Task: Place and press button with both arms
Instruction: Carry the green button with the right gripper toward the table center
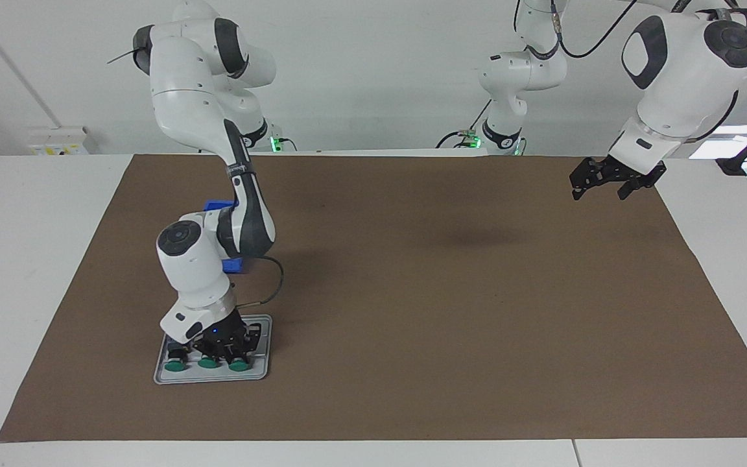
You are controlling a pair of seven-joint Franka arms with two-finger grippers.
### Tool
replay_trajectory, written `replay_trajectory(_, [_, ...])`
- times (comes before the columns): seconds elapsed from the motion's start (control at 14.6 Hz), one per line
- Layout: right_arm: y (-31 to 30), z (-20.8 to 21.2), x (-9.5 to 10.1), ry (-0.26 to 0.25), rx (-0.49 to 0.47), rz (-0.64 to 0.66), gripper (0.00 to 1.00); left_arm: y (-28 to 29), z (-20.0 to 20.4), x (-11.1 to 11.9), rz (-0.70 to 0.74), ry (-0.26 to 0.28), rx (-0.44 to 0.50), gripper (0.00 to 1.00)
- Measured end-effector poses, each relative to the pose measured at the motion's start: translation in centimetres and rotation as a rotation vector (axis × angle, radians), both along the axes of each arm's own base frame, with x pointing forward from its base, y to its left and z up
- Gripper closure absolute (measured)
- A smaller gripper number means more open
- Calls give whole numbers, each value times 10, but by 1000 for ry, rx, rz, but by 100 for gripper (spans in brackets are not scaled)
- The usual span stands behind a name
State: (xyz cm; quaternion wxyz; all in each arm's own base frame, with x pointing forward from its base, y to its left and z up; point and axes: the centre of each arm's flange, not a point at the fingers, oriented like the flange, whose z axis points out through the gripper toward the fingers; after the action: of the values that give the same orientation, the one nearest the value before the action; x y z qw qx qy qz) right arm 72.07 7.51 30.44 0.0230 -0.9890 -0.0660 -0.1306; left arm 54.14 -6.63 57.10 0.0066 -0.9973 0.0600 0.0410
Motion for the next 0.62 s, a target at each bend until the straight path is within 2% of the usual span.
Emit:
replay_trajectory(0.27, [-10, 53, 2, 96, -17, -8, 67, 0, 0, 0, 0, 0, 0, 0])
replay_trajectory(0.48, [-28, 87, -10, 164, -39, -32, 67, 0, 0, 0, 0, 0, 0, 0])
replay_trajectory(0.62, [-38, 109, -22, 217, -43, -91, 67, 0, 0, 0, 0, 0, 0, 0])
